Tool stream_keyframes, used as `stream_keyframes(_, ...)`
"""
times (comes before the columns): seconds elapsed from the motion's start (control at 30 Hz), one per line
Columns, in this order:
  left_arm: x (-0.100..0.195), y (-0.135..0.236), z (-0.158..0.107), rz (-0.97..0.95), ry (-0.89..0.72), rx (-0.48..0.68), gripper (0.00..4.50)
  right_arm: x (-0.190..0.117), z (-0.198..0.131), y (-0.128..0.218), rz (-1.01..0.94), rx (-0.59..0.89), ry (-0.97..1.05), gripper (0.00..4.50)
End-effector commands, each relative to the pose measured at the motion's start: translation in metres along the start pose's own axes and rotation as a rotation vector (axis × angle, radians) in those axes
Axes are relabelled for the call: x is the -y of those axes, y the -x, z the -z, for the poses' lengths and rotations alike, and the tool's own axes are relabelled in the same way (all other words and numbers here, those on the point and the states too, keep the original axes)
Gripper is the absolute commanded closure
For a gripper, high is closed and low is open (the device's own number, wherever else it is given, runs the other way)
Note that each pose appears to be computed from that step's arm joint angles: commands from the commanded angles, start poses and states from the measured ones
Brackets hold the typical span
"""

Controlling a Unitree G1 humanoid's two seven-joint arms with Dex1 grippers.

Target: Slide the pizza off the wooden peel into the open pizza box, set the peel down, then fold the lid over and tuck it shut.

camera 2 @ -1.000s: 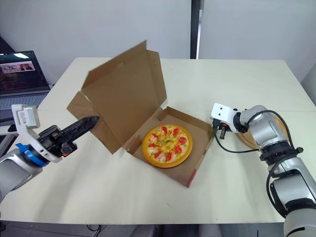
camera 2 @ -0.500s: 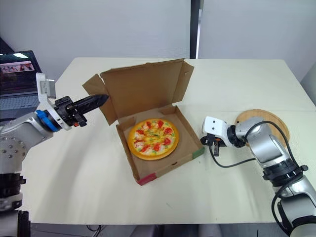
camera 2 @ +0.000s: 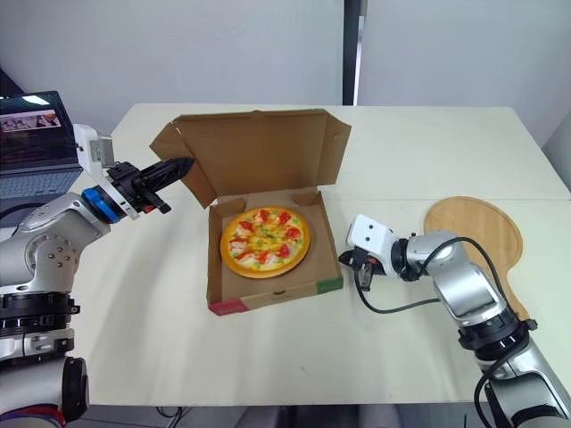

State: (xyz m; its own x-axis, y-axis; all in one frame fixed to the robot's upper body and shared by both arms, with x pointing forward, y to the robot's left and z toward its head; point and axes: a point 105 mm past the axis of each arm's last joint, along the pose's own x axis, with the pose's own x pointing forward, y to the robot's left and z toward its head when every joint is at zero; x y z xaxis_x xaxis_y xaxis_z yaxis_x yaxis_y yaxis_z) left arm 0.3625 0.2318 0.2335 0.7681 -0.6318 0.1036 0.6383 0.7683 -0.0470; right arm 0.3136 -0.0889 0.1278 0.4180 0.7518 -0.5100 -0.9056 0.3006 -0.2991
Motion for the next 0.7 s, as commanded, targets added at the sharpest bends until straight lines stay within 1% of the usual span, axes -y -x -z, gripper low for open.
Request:
stream_keyframes(0.03, 0.004, -0.001, -0.012, 0.023, -0.039, 0.037, 4.5, 0.005, -0.013, 0.003, 0.057, 0.058, 0.018, 4.46)
stream_keyframes(0.13, 0.003, -0.001, -0.013, 0.016, -0.046, 0.044, 4.5, 0.029, -0.019, 0.013, 0.177, 0.12, -0.015, 4.46)
stream_keyframes(0.17, 0.002, 0.0, -0.014, 0.013, -0.049, 0.046, 4.5, 0.039, -0.022, 0.017, 0.222, 0.142, -0.026, 4.08)
stream_keyframes(0.23, 0.001, 0.001, -0.015, 0.009, -0.058, 0.045, 4.5, 0.057, -0.03, 0.022, 0.306, 0.196, -0.056, 3.55)
stream_keyframes(0.27, 0.001, 0.001, -0.016, 0.006, -0.062, 0.044, 4.5, 0.065, -0.034, 0.023, 0.336, 0.223, -0.073, 3.13)
stream_keyframes(0.3, 0.0, 0.002, -0.016, 0.003, -0.068, 0.043, 4.5, 0.071, -0.039, 0.023, 0.363, 0.25, -0.084, 2.84)
stream_keyframes(0.33, 0.0, 0.002, -0.016, -0.001, -0.072, 0.042, 4.5, 0.078, -0.043, 0.023, 0.39, 0.274, -0.1, 2.45)
stream_keyframes(0.43, -0.002, 0.004, -0.017, -0.011, -0.082, 0.043, 4.5, 0.106, -0.056, 0.021, 0.498, 0.354, -0.193, 1.37)
stream_keyframes(0.5, -0.002, 0.004, -0.018, -0.012, -0.085, 0.043, 4.5, 0.122, -0.06, 0.018, 0.542, 0.375, -0.23, 0.66)
stream_keyframes(0.6, -0.002, 0.004, -0.018, -0.012, -0.09, 0.041, 4.5, 0.136, -0.063, 0.014, 0.558, 0.395, -0.268, 0.66)
stream_keyframes(0.7, -0.002, 0.005, -0.019, -0.014, -0.095, 0.038, 4.5, 0.139, -0.072, 0.009, 0.522, 0.437, -0.277, 0.66)
